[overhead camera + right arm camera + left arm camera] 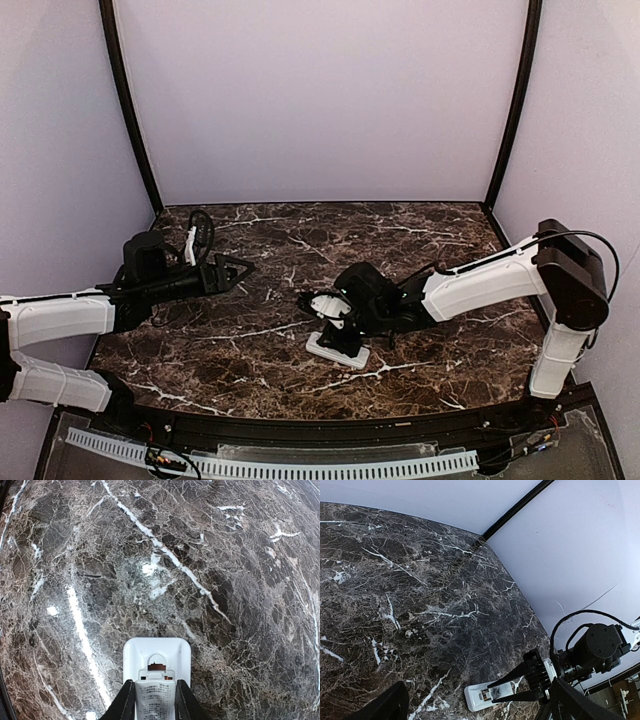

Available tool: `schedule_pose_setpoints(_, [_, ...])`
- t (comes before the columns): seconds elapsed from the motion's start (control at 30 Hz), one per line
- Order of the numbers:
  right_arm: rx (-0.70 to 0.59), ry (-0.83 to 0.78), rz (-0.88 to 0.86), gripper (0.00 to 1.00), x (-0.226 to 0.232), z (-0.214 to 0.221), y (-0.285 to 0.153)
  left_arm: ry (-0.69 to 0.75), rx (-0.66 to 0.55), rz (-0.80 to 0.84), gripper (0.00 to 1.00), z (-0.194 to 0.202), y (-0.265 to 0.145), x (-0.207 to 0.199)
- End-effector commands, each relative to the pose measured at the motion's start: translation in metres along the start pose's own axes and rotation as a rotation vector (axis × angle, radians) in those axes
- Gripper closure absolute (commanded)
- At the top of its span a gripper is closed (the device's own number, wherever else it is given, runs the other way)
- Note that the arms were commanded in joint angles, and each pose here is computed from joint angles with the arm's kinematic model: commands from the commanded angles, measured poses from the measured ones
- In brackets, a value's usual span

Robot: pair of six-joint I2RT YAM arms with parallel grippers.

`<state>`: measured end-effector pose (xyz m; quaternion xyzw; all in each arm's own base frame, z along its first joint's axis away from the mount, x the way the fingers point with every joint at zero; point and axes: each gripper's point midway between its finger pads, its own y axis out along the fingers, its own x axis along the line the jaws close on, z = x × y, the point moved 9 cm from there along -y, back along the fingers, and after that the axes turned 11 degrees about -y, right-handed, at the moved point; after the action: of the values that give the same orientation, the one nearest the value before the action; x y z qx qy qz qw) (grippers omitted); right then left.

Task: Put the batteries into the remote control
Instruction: Load the battery cover onto the remote control without the battery cover, then press the battery cover onto the remote control without the battery cover.

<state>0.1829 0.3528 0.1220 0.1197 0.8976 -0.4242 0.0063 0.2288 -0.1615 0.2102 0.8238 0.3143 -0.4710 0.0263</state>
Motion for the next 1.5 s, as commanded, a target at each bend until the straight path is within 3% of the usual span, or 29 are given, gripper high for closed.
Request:
schedule_pose_setpoints(0.0, [0.066, 0.022, -0.021, 0.74, 0.003, 0.017, 0.007, 0.017, -0.008, 0.012, 0.02, -0.001, -0.001, -0.002])
schedule_pose_setpoints(0.43, [0.061, 0.026, -0.025, 0.67, 0.003, 0.015, 0.006, 0.020, -0.006, 0.010, 0.01, -0.002, 0.000, -0.001])
schedule_pose_setpoints(0.83, [-0.015, 0.050, 0.010, 0.61, -0.006, -0.017, -0.022, 0.029, 0.001, -0.012, 0.02, -0.002, 0.001, 0.001])
schedule_pose_setpoints(1.47, [0.132, 0.102, -0.030, 0.61, -0.015, 0.006, 0.011, 0.036, 0.005, -0.028, 0.02, -0.002, 0.001, 0.001])
